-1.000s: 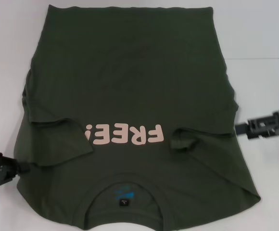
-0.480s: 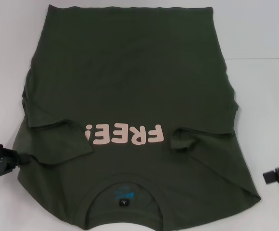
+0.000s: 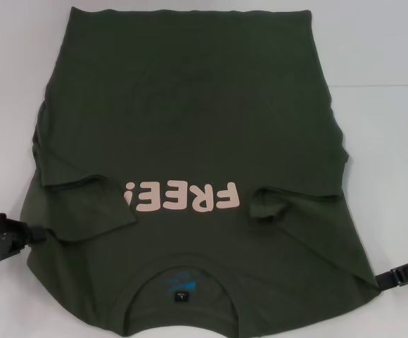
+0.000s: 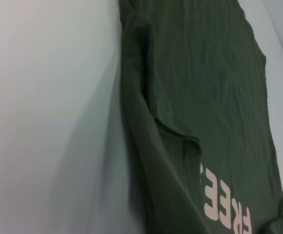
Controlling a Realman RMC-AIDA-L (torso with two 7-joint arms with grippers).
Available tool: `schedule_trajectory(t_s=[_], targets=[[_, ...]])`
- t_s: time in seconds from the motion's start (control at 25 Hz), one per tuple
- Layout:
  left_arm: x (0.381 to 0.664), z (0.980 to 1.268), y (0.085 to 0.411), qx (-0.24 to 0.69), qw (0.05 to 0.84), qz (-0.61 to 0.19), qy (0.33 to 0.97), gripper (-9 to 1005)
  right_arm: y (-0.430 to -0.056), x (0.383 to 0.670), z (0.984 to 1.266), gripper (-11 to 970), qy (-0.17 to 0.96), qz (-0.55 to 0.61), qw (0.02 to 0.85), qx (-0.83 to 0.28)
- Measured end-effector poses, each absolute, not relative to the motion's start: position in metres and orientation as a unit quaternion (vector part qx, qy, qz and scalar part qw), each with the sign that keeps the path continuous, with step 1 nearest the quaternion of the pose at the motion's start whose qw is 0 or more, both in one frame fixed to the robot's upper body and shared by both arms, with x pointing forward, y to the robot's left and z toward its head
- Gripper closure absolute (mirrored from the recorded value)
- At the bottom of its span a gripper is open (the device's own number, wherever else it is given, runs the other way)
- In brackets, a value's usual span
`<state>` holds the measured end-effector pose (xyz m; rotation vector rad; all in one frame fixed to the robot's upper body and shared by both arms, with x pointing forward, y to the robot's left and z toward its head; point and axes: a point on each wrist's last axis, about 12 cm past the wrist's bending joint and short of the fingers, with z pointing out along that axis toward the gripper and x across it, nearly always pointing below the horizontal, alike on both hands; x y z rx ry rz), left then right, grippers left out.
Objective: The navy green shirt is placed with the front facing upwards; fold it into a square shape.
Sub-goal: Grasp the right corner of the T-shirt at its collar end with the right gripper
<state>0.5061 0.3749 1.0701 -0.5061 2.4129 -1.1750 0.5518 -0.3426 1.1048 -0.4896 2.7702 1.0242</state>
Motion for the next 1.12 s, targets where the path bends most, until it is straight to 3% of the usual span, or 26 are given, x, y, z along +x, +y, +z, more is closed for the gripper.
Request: schedule_trajectory(t_s=[1.12], targets=[[0.505,1.069,0.374,-0.183,0.205,-0.424,0.863,969,-0.322,0.56,1.098,299,0.934,0.328,0.053,-0.127]])
